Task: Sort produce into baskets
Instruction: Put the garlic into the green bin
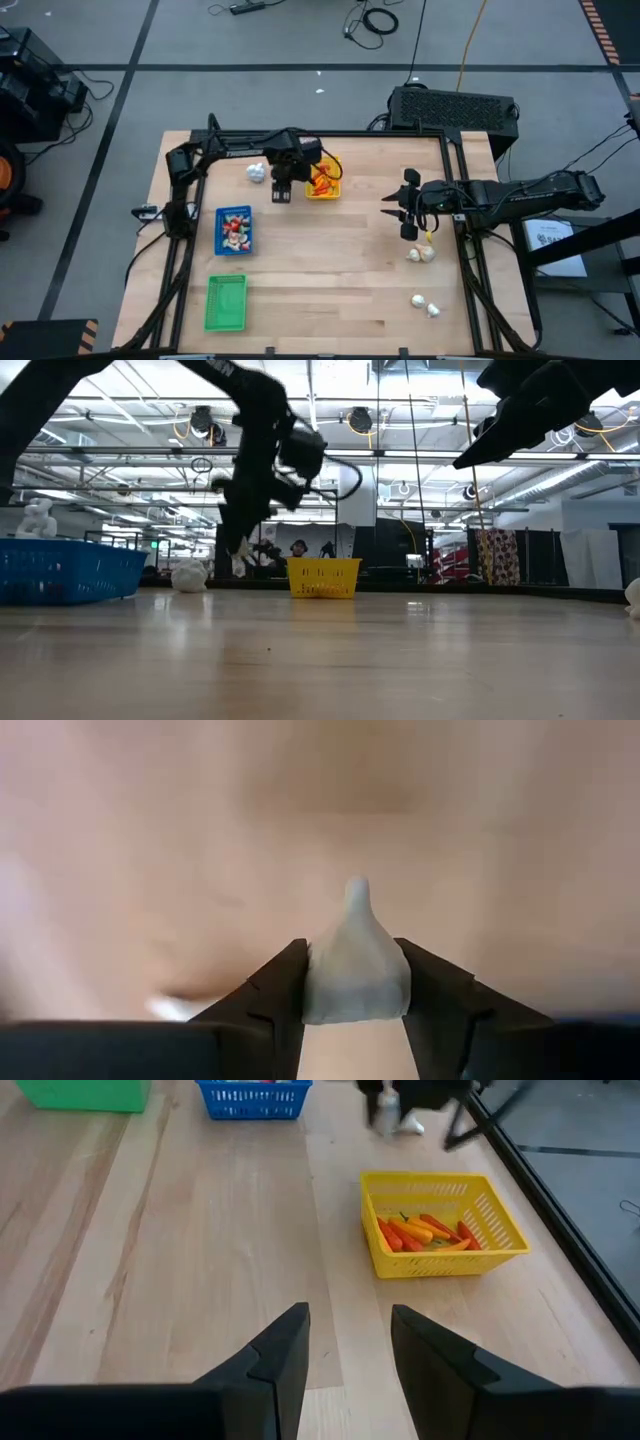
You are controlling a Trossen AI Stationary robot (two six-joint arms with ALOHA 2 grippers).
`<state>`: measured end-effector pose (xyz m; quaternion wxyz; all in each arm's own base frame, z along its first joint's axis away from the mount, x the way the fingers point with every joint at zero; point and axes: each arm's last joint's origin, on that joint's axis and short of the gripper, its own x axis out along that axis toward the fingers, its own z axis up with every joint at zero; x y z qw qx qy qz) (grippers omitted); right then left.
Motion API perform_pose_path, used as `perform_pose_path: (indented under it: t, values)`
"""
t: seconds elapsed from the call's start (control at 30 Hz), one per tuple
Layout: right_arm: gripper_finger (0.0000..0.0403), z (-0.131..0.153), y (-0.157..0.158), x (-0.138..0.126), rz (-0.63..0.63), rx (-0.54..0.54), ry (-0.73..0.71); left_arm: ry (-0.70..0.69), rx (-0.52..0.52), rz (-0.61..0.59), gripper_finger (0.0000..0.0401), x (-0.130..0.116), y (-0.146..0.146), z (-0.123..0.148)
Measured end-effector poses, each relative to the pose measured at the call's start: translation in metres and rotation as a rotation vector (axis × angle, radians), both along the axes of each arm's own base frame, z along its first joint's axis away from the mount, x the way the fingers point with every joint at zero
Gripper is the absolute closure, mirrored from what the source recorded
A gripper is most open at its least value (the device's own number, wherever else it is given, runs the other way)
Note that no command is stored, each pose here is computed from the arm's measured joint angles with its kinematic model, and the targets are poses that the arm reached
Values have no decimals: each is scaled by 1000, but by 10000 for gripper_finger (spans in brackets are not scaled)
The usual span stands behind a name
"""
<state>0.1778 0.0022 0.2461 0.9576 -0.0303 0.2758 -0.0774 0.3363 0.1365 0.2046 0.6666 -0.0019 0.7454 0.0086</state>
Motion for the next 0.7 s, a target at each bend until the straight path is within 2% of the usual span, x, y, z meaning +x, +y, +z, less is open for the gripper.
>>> perform_pose_path:
  t: [0.17, 0.33, 0.53, 0.7]
  values:
    - [268, 0, 0, 0, -3, 4, -1, -29, -206, 57, 262, -1, -40, 24]
    - [268, 1, 0, 1, -3, 5, -18, -113, -373, 59, 262, -7, -85, 50]
    - [268, 5, 0, 3, -11, 23, -64, -152, -368, 86, 262, -26, -141, 81]
    - [268, 7, 0, 4, -23, 55, -89, -215, -269, 127, 262, -50, -185, 92]
